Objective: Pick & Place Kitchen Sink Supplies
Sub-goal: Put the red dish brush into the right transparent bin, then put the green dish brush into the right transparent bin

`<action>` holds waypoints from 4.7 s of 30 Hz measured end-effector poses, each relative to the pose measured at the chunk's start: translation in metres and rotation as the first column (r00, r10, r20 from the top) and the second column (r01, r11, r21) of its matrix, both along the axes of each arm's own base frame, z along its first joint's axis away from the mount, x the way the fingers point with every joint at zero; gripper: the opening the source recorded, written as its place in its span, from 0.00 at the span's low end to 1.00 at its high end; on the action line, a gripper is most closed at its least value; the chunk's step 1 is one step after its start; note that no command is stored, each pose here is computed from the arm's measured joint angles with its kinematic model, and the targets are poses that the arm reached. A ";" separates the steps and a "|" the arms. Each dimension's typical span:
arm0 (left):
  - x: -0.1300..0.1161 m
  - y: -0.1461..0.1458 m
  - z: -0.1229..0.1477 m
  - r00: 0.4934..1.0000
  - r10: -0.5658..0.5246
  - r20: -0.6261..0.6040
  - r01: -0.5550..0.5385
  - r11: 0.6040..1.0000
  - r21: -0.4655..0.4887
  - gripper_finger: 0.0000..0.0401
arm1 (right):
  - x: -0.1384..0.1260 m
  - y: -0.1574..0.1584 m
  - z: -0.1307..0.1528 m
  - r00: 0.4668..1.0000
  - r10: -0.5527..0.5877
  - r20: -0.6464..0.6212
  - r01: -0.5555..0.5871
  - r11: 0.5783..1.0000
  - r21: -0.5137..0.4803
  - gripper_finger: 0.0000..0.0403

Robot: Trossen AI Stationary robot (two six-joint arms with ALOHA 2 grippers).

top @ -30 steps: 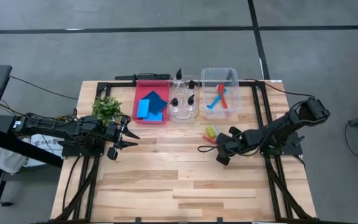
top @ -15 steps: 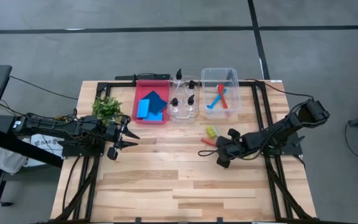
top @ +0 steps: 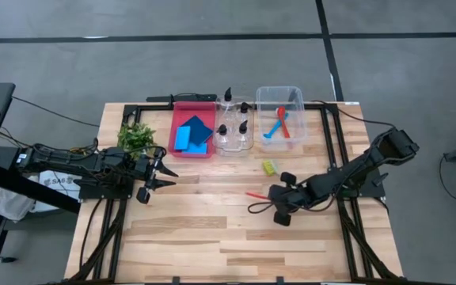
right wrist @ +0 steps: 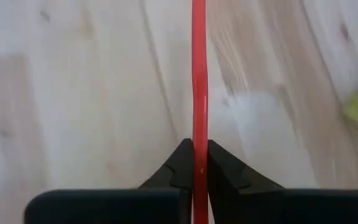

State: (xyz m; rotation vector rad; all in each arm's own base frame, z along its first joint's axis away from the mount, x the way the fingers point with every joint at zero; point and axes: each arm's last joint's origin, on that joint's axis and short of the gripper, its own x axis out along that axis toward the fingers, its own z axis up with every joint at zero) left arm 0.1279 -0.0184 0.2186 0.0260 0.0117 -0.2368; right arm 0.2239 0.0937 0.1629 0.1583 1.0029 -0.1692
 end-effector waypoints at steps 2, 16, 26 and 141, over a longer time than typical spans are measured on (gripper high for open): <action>0.000 0.000 0.000 1.000 0.000 0.000 0.000 1.000 0.000 0.29 | 0.005 0.003 0.008 0.999 0.027 0.023 -0.027 1.000 -0.007 0.06; 0.000 0.000 0.000 1.000 0.000 0.000 0.000 1.000 0.000 0.29 | 0.036 0.016 0.080 0.963 0.214 0.164 -0.194 0.972 -0.130 0.04; 0.000 0.000 0.000 1.000 0.000 0.000 0.000 1.000 0.000 0.29 | 0.040 0.012 0.132 0.968 0.197 0.158 -0.144 0.945 -0.294 0.05; 0.000 0.000 0.001 1.000 0.000 0.013 0.000 1.000 0.028 0.29 | -0.014 -0.029 0.101 0.974 -0.191 -0.120 0.113 0.874 -0.473 0.25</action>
